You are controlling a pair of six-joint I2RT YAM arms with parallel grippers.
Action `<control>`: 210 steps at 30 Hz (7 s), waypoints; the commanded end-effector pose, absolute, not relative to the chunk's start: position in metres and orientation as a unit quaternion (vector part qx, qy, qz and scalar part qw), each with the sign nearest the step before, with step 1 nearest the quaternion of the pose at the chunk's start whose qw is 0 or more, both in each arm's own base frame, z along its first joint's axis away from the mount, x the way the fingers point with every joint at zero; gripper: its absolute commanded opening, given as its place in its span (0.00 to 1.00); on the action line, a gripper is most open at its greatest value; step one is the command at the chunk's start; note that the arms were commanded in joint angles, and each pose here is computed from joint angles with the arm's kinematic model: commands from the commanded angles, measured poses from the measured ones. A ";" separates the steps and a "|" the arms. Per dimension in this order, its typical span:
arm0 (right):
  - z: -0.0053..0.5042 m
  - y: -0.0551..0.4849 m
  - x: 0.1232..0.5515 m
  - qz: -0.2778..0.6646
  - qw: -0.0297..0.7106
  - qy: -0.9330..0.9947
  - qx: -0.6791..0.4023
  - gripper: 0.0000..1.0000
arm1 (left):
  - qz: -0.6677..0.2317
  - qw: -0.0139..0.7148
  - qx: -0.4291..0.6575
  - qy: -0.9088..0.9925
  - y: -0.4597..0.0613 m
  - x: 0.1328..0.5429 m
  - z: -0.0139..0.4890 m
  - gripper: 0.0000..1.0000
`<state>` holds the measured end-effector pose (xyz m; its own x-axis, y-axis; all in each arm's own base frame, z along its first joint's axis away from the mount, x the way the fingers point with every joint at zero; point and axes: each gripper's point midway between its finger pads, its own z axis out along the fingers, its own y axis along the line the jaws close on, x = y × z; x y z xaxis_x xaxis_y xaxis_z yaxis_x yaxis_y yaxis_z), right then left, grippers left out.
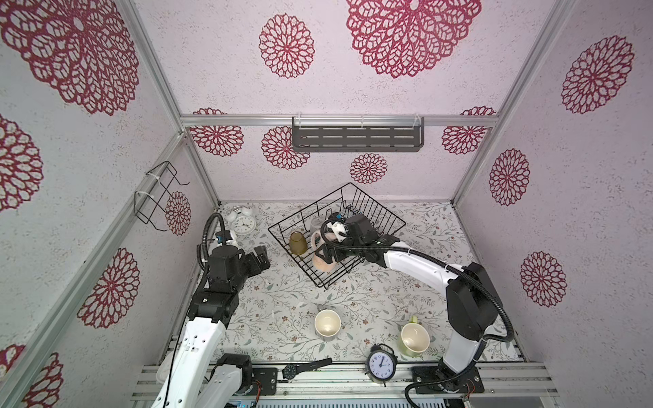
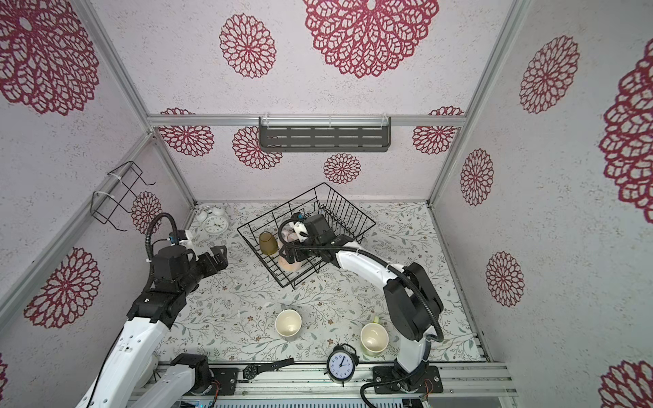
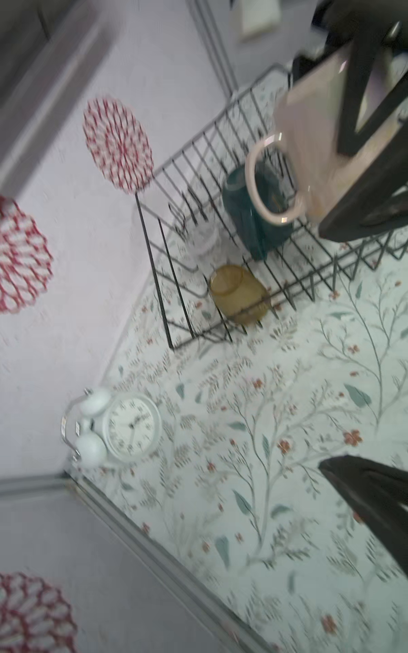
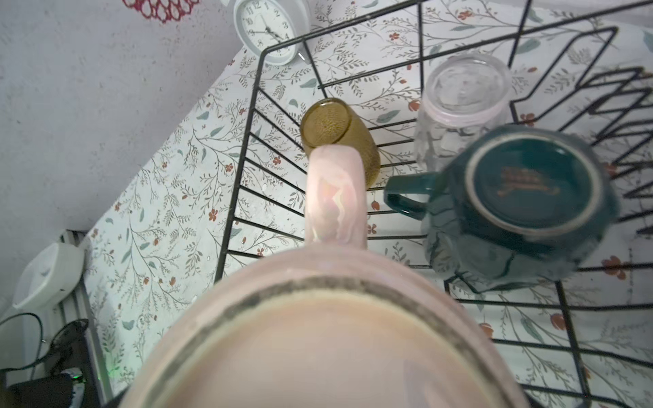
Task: Load cups into a dish rack
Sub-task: Place the cup upside down at the dish rack, then pick up the cup from the bottom-center of the table, then place the cup upside down at the dish rack.
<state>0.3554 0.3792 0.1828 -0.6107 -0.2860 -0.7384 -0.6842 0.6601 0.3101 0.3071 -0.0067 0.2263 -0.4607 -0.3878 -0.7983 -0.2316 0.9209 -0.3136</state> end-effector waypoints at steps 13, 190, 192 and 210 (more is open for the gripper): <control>0.202 0.418 0.380 0.235 0.419 0.782 -0.397 0.59 | -0.001 0.485 -0.204 0.850 0.022 0.298 0.197 0.98; 0.410 0.348 0.218 0.711 0.249 0.617 -0.227 0.99 | -0.450 0.641 0.169 0.598 -0.219 0.264 0.387 0.00; 0.417 0.354 0.209 0.720 0.248 0.602 -0.242 0.99 | -0.468 0.629 0.165 0.598 -0.223 0.265 0.387 0.00; 0.424 0.369 0.209 0.740 0.245 0.581 -0.233 0.83 | -0.487 0.596 0.167 0.617 -0.237 0.275 0.373 0.00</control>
